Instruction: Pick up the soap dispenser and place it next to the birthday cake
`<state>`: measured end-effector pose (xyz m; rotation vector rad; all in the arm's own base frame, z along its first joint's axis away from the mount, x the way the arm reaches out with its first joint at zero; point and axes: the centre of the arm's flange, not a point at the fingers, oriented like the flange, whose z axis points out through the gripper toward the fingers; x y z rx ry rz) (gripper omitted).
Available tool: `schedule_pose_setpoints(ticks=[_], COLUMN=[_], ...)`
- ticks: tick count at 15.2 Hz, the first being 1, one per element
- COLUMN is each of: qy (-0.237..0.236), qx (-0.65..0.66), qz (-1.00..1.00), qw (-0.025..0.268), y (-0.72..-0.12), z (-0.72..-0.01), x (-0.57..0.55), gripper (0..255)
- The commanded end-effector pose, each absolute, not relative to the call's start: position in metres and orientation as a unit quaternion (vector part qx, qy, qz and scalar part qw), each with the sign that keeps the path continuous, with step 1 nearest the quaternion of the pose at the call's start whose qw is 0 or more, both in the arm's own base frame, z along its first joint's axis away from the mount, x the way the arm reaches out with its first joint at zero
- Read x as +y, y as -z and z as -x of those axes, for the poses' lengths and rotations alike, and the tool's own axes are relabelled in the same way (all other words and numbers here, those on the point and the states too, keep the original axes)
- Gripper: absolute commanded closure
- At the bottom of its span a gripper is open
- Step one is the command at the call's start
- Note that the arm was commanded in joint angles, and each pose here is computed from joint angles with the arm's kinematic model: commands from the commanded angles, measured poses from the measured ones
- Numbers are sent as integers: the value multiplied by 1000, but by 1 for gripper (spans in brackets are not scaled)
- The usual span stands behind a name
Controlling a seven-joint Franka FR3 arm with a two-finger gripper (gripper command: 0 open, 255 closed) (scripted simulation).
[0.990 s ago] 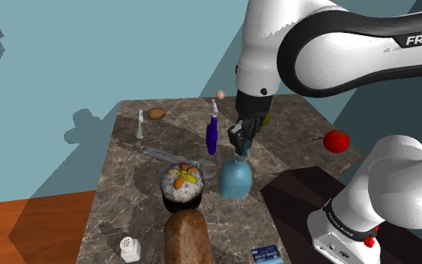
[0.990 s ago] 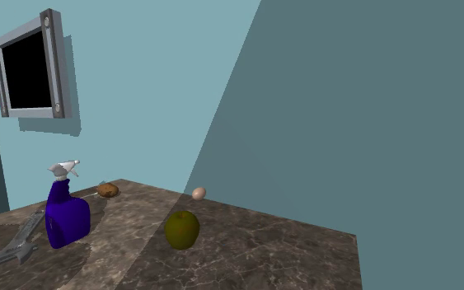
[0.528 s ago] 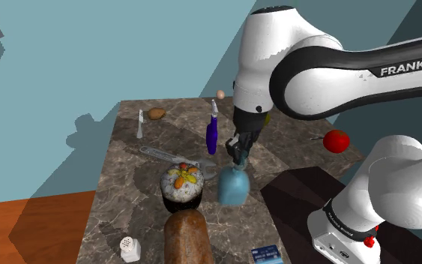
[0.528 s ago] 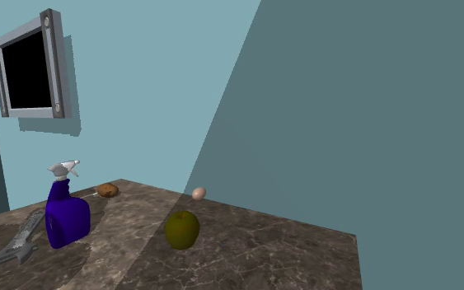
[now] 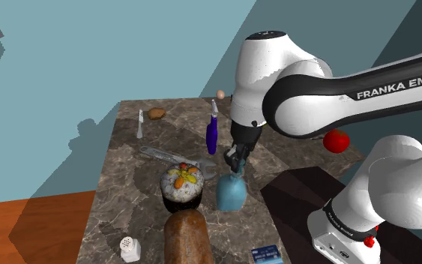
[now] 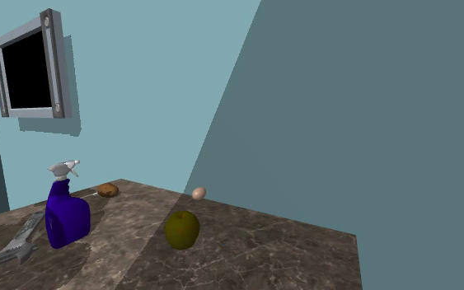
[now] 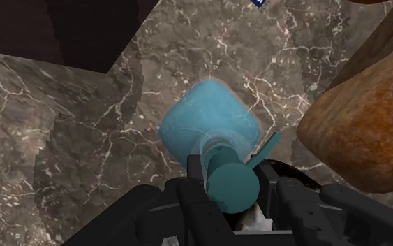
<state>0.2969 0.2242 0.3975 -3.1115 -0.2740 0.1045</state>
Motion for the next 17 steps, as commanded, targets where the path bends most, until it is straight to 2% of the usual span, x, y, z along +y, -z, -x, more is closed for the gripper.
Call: schedule_pose_setpoints(ticks=[1, 6, 7, 12, 17], qy=[-33, -33, -33, -33, -33], qx=[-88, -88, -88, -88, -88], qz=[996, 996, 996, 996, 996], qw=[8, 8, 8, 8, 8], y=[-396, -396, -396, -396, -445], z=[-297, -297, -297, -297, -300], x=[224, 224, 224, 224, 224], gripper=[255, 255, 0, 0, 0])
